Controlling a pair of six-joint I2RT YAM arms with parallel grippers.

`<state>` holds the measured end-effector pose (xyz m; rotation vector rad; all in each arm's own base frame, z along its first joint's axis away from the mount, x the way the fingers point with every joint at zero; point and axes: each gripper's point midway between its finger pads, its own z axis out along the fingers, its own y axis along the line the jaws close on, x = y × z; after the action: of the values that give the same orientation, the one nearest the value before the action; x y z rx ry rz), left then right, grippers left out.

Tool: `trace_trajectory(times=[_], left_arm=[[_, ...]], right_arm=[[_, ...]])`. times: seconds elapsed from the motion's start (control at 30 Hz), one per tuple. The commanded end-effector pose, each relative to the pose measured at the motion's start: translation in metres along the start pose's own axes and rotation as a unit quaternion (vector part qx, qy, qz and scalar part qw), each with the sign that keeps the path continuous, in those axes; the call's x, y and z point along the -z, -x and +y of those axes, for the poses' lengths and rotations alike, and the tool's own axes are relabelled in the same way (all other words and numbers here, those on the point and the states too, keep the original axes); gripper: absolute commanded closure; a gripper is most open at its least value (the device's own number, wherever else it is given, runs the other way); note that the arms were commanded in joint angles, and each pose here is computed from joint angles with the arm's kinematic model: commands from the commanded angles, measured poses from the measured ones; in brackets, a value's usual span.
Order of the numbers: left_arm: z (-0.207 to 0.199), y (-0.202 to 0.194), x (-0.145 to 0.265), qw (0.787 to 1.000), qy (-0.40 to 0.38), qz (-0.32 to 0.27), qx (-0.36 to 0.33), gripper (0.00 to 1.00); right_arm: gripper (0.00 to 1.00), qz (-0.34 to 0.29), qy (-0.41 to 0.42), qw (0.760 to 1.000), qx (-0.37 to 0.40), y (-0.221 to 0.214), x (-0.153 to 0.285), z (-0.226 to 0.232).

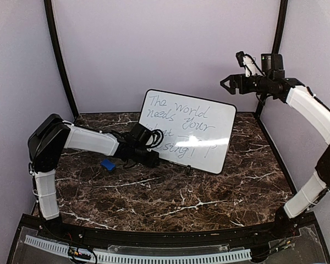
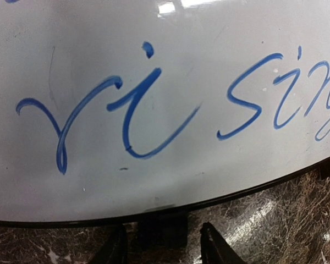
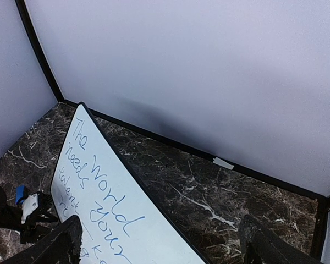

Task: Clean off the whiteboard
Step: Move the whiteboard to the center of the board.

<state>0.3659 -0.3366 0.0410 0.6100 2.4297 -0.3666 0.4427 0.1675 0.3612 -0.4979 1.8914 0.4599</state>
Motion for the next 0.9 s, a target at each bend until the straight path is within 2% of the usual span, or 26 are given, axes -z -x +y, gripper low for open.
trace_trajectory(times=[0.0,0.07,0.17,0.27,0.4,0.57,0.8,0.87], left_arm=[[-0.005,0.010,-0.001,1.000,-0.005,-0.012,-0.012,0.60],[-0.006,0.011,-0.002,1.000,-0.005,-0.015,-0.016,0.65],[-0.005,0.010,-0.007,1.000,-0.005,-0.016,-0.020,0.78],[-0.006,0.010,-0.008,1.000,-0.007,-0.016,-0.023,0.85],[-0.001,0.004,-0.008,1.000,0.004,-0.005,-0.029,0.99],[0.001,-0.005,0.003,0.999,0.007,0.006,-0.043,1.00],[-0.010,-0.019,0.025,0.996,-0.023,0.009,-0.087,1.00],[-0.015,-0.022,0.031,0.994,-0.029,0.013,-0.101,1.00]], right_arm=[[0.05,-0.019,0.025,0.999,-0.001,0.011,0.001,0.007],[0.05,-0.014,0.031,0.999,-0.003,0.010,0.000,0.009],[0.05,-0.004,0.033,0.999,-0.007,0.007,-0.002,0.009],[0.07,0.014,0.038,0.999,-0.034,0.000,-0.006,0.009],[0.10,0.030,0.061,0.995,-0.069,-0.006,-0.009,0.016],[0.10,0.044,0.096,0.990,-0.095,-0.008,-0.001,0.031],[0.16,0.040,0.087,0.989,-0.112,0.009,0.022,0.042],[0.16,0.057,0.077,0.990,-0.105,0.006,0.024,0.048]])
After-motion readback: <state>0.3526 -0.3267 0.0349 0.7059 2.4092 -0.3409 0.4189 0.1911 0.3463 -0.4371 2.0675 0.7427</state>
